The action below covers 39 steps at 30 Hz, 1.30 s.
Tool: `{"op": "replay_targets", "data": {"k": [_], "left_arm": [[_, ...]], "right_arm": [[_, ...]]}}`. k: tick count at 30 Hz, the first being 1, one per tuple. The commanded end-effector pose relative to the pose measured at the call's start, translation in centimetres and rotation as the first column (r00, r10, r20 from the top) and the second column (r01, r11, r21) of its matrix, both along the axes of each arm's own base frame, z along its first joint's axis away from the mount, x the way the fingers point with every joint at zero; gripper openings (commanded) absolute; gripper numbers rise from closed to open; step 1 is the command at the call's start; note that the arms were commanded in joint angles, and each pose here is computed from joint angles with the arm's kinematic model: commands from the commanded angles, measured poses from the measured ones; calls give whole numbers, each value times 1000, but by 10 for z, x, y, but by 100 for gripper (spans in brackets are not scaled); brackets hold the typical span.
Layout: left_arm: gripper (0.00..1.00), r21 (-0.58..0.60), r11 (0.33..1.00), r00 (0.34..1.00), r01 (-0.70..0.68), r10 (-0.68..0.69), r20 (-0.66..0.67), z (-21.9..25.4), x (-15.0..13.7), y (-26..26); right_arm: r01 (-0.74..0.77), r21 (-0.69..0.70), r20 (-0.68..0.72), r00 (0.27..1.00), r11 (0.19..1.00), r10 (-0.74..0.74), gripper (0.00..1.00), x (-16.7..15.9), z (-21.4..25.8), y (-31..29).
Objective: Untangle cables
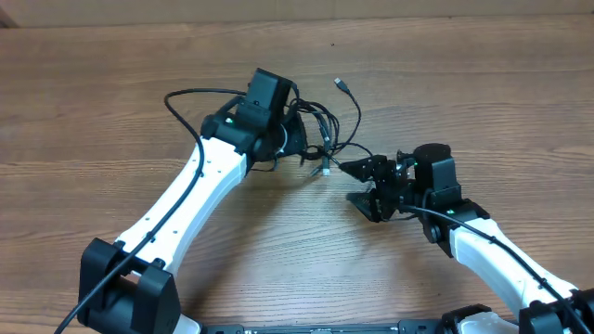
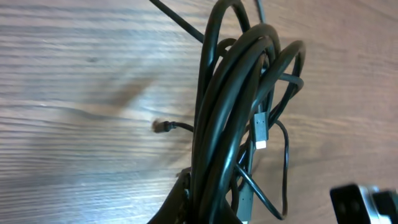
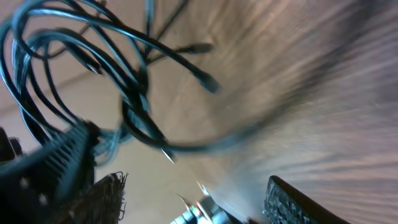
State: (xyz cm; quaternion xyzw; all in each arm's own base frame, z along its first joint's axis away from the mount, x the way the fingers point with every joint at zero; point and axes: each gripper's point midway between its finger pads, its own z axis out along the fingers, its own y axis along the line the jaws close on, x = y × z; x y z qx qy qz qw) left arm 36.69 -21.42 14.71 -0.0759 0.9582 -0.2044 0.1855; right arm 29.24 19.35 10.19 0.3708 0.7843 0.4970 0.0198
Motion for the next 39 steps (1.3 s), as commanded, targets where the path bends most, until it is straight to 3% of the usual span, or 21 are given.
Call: {"op": "replay_targets", "data": {"k": [1,4,12,17,20,24,27,28,29,30,36,39], "left_arm": [[5,-29,998,999,47,-47,20,13,-9,-16],[4,-20,998,998,64,-64,15,12,-14,-21],[5,14,990,990,138,-138,27,9,-21,-26],[4,96,980,981,173,-180,73,8,-14,-17],[4,199,955,964,218,-243,111,5,-8,-8],[4,250,925,940,286,-322,116,1,-7,-7],[5,255,921,938,294,-329,106,-4,-7,-8],[5,249,923,939,295,-328,104,-4,-7,-8],[5,240,926,941,291,-322,101,-5,-8,-9],[4,230,932,946,280,-308,98,-5,-8,-10],[5,164,972,982,166,-179,65,-8,-7,-11],[5,149,978,987,146,-154,49,-11,-7,-12]], "right_arm": [[152,-10,-45,987,988,-152,68,16,0,-9],[192,-33,-39,980,981,-193,61,21,-3,-14],[218,-68,-11,976,973,-220,4,25,-5,-20],[131,-130,79,989,983,-122,4,22,-8,-20],[102,-48,52,994,994,-99,4,20,2,-14],[9,74,246,969,997,-27,4,33,48,-2],[1,83,344,939,997,-29,4,41,64,-1],[5,91,334,942,996,-35,13,41,65,-1],[9,101,314,949,995,-40,42,40,64,-1],[7,109,291,956,994,-39,59,38,62,1],[7,105,58,998,994,-13,67,10,31,19],[48,36,-24,999,998,-47,71,0,10,25]]}}
